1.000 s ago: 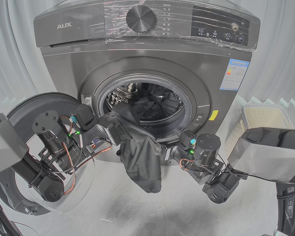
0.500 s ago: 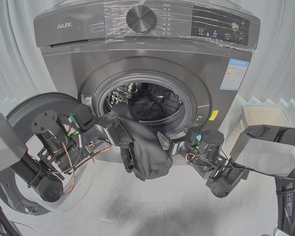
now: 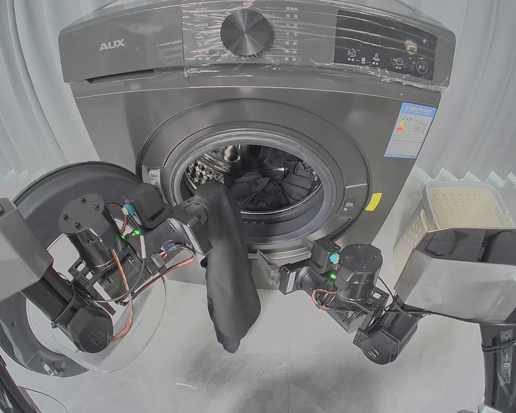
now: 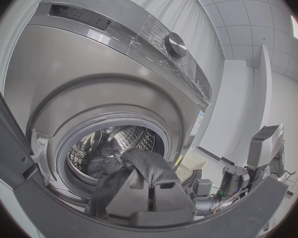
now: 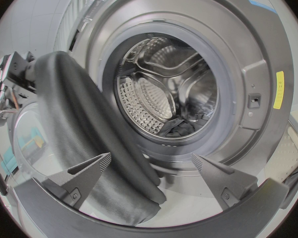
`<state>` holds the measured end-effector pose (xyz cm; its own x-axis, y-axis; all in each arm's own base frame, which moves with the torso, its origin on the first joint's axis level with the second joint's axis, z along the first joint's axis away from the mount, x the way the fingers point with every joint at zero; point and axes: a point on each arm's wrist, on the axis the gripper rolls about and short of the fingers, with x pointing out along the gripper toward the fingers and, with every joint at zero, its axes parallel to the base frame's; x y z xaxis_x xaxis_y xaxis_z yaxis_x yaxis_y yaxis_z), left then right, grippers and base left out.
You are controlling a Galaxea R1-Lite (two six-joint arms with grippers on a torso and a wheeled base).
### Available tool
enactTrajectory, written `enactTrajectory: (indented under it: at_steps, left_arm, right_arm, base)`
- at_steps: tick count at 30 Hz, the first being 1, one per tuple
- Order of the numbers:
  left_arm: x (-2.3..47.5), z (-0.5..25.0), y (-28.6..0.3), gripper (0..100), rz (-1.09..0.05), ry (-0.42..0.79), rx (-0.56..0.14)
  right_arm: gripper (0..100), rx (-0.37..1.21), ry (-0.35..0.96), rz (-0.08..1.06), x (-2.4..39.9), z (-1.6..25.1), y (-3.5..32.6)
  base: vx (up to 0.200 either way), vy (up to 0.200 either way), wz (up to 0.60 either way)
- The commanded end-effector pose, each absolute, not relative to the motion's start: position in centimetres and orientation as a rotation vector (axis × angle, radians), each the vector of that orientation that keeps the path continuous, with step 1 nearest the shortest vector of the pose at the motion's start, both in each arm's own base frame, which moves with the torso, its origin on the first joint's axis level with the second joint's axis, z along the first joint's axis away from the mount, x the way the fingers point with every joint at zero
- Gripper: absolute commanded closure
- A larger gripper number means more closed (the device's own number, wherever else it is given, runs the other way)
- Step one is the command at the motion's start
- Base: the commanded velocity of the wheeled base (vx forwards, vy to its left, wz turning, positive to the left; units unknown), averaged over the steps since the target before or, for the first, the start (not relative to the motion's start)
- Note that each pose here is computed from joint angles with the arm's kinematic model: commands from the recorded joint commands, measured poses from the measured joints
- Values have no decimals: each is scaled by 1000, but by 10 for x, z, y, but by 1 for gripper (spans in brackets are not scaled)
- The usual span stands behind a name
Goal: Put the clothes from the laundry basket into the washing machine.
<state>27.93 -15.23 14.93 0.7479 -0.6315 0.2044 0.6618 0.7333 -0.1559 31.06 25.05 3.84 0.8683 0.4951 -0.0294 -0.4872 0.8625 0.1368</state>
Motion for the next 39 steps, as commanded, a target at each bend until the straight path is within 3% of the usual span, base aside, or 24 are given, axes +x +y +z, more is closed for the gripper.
enactTrajectory:
  at_steps: [1,13,25,39]
  left_arm:
    - [281,146,-153,100,-711,-133,-223]
    - [282,143,-154,100,-713,-121,-220]
    - [284,140,-154,100,-707,-121,-204]
    - [284,141,-155,100,-712,-125,-205]
  right_arm:
    - [0,134,50,561,296,50,259]
    - [0,167,-70,708,295,82,279]
    - [0,166,-92,851,269,88,299]
    - [0,150,-81,783,296,74,295]
  base:
    - [0,0,0]
    - [0,0,0]
    - [0,0,0]
    - [0,0,0]
